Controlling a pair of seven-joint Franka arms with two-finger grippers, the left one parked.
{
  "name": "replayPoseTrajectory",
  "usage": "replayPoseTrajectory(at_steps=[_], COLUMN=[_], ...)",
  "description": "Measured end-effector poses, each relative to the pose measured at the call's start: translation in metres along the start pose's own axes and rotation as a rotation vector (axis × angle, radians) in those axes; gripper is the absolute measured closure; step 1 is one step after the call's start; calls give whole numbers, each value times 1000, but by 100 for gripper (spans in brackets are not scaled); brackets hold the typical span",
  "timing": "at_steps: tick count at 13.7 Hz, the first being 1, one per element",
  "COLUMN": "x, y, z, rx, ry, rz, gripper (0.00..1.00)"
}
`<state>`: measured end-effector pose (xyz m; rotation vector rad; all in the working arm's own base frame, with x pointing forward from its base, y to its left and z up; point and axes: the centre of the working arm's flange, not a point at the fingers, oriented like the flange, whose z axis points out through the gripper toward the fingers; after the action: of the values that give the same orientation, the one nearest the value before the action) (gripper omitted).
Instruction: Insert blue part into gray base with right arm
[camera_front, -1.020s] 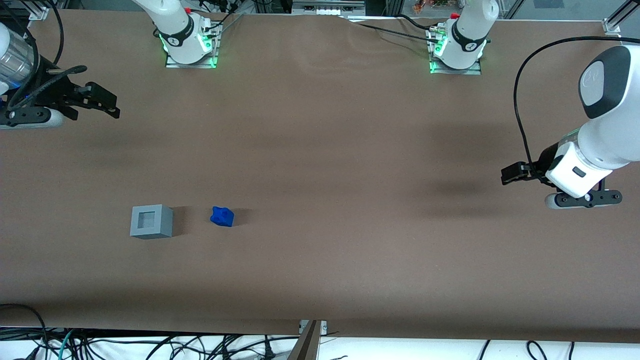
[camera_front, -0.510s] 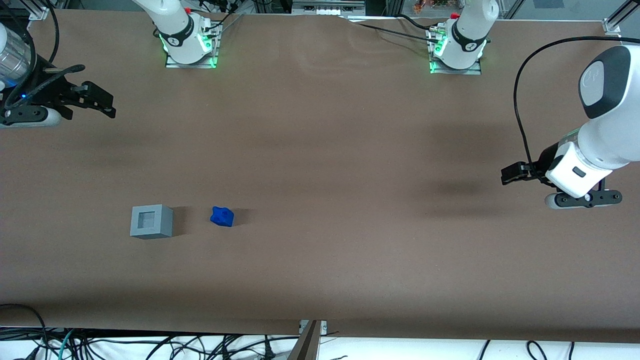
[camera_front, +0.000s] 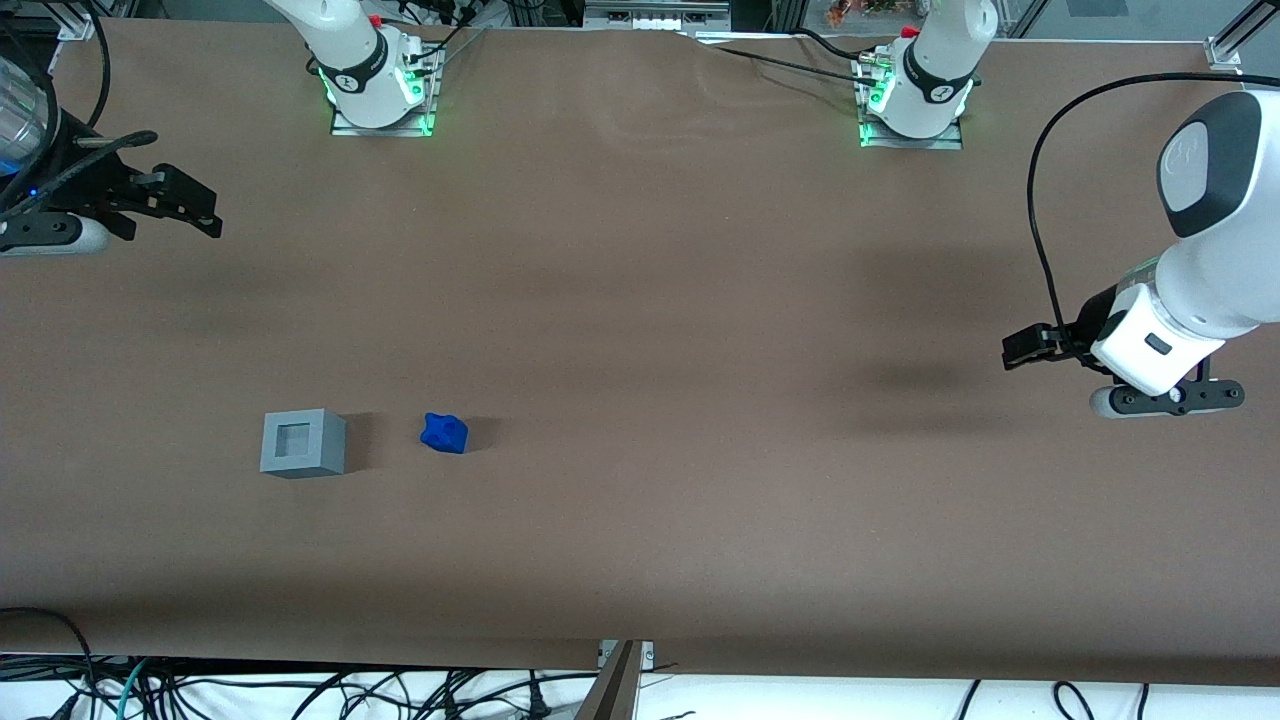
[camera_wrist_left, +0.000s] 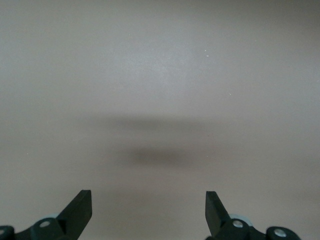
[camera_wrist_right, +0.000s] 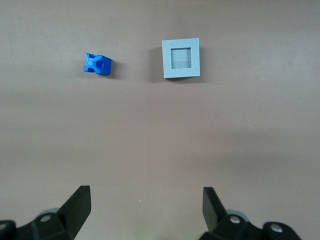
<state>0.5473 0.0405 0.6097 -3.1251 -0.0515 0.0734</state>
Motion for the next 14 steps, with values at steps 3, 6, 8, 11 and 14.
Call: replayPoseTrajectory(at_steps=[3, 6, 8, 11, 14], x=[0, 0, 0, 0, 0], y=[-1, -4, -6, -6, -6], z=[0, 0, 1, 1, 1], rx=[0, 0, -1, -1, -1], ry=[0, -1, -2, -2, -3], rz=[-1, -7, -10, -11, -11], gripper=[1, 1, 1, 1, 1])
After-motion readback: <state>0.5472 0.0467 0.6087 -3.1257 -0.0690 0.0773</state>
